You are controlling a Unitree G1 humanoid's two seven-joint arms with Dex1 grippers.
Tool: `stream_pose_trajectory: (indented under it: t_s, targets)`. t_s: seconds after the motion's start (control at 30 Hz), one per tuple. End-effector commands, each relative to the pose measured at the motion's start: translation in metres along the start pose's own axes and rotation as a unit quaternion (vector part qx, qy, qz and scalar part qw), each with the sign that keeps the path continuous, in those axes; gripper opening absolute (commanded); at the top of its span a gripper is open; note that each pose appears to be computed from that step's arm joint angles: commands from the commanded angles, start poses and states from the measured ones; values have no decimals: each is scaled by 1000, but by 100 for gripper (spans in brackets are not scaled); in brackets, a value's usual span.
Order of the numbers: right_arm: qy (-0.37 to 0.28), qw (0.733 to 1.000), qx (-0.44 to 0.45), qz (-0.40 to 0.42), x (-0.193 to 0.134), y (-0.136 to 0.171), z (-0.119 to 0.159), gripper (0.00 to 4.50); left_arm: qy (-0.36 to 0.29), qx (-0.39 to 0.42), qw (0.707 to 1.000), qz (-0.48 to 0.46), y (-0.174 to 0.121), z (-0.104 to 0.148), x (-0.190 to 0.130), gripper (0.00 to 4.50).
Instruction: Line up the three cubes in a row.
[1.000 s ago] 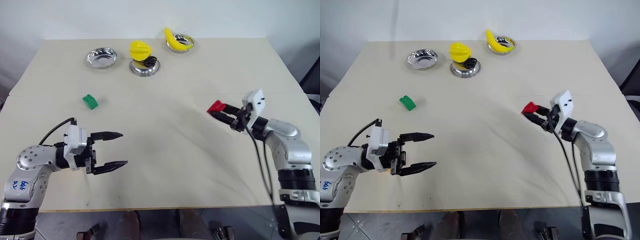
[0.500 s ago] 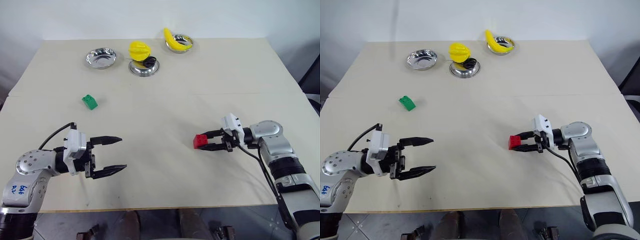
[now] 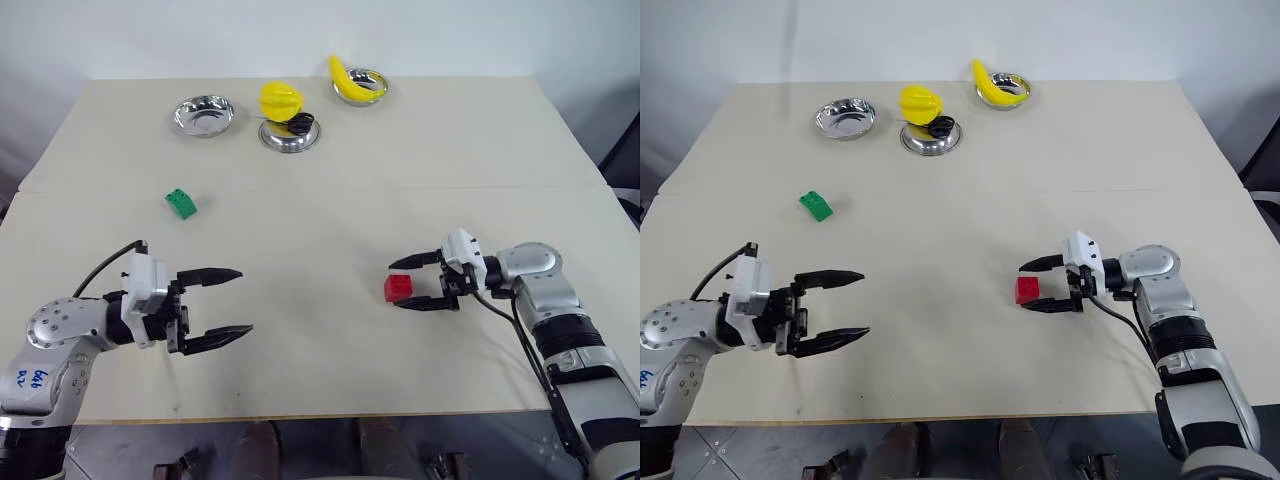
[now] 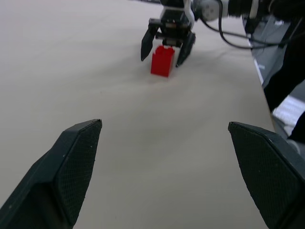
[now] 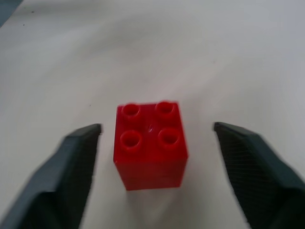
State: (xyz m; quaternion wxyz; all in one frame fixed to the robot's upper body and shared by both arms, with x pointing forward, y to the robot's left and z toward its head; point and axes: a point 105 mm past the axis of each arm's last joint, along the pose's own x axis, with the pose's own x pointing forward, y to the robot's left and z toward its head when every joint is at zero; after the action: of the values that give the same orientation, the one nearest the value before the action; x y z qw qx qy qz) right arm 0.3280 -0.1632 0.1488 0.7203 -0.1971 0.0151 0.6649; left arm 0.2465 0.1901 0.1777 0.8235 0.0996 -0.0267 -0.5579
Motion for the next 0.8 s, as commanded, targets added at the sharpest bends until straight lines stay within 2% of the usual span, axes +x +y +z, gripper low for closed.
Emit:
stream_pose_trajectory:
  t_s: [0.03, 0.1, 0.17, 0.33, 0.37, 0.47, 0.57, 0.8]
  targets:
    - [-43, 998, -44, 33, -14, 11, 39, 446, -56, 19, 994, 90, 21, 28, -24, 450]
    - [-104, 992, -64, 30, -16, 17, 56, 446, -60, 15, 985, 160, 31, 29, -52, 450]
    - [-126, 989, -67, 27, -16, 22, 62, 446, -60, 15, 975, 211, 35, 30, -73, 450]
    - [-166, 985, -53, 1, -9, 27, 68, 446, -39, -23, 947, 318, 34, 8, -134, 450]
    - [-183, 981, -59, -9, -4, 29, 69, 446, -39, -45, 931, 359, 32, -2, -156, 450]
    - [-207, 975, -76, -27, 5, 34, 72, 446, -30, -62, 900, 431, 26, -16, -195, 450]
    - [-207, 974, -79, -40, 10, 36, 70, 446, -34, -72, 893, 443, 25, -20, -202, 450]
    - [-197, 976, -83, -47, 5, 38, 70, 446, -28, -86, 905, 415, 28, -35, -182, 450]
